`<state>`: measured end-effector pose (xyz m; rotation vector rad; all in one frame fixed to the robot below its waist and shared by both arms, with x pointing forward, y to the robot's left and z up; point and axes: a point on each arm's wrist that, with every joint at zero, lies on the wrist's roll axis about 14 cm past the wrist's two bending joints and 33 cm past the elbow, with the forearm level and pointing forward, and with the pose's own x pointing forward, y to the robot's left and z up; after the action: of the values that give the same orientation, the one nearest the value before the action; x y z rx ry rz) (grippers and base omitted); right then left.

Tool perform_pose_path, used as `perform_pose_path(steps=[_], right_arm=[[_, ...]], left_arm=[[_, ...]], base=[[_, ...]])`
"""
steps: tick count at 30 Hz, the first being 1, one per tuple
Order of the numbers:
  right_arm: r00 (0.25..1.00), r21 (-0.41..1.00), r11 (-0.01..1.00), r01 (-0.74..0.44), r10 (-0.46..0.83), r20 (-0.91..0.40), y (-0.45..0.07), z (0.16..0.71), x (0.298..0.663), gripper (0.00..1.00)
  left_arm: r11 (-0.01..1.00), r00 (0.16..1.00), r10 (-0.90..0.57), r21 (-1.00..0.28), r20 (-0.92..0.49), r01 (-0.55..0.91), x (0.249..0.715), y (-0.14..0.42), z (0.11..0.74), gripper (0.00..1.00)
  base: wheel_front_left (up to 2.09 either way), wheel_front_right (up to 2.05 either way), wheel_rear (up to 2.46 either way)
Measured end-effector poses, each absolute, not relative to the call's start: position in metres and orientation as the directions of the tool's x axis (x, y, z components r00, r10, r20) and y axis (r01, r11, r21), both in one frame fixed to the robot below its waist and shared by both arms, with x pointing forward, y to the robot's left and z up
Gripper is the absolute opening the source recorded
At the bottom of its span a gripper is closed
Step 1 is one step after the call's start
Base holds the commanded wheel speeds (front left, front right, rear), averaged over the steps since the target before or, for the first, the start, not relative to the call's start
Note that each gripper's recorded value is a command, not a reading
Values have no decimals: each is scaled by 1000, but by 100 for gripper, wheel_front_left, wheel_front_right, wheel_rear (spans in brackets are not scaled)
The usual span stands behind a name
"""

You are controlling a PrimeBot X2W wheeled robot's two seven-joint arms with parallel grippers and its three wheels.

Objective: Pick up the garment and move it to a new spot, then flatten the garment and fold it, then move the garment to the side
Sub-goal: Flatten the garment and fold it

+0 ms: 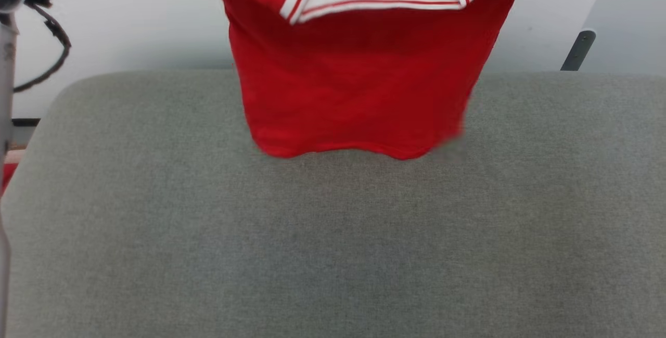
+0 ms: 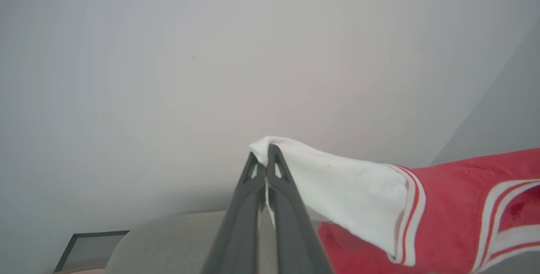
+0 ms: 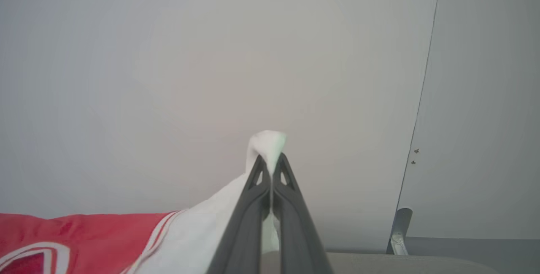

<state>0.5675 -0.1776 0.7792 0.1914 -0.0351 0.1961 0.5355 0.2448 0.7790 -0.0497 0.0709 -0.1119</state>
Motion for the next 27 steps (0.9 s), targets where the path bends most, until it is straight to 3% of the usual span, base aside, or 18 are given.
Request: perform_pose_path(steps=[14,27], right_arm=[[970,169,976,-136,96,225,-201,815,586,0],[886,34,996,-78,53,461,-221,825,654,0]], left_arm=[[993,990,-115,-18,87,117,564,235,815,0],[989,935,-144,65,324,130,643,211,846,0]], base=[[0,0,0],[0,0,0]])
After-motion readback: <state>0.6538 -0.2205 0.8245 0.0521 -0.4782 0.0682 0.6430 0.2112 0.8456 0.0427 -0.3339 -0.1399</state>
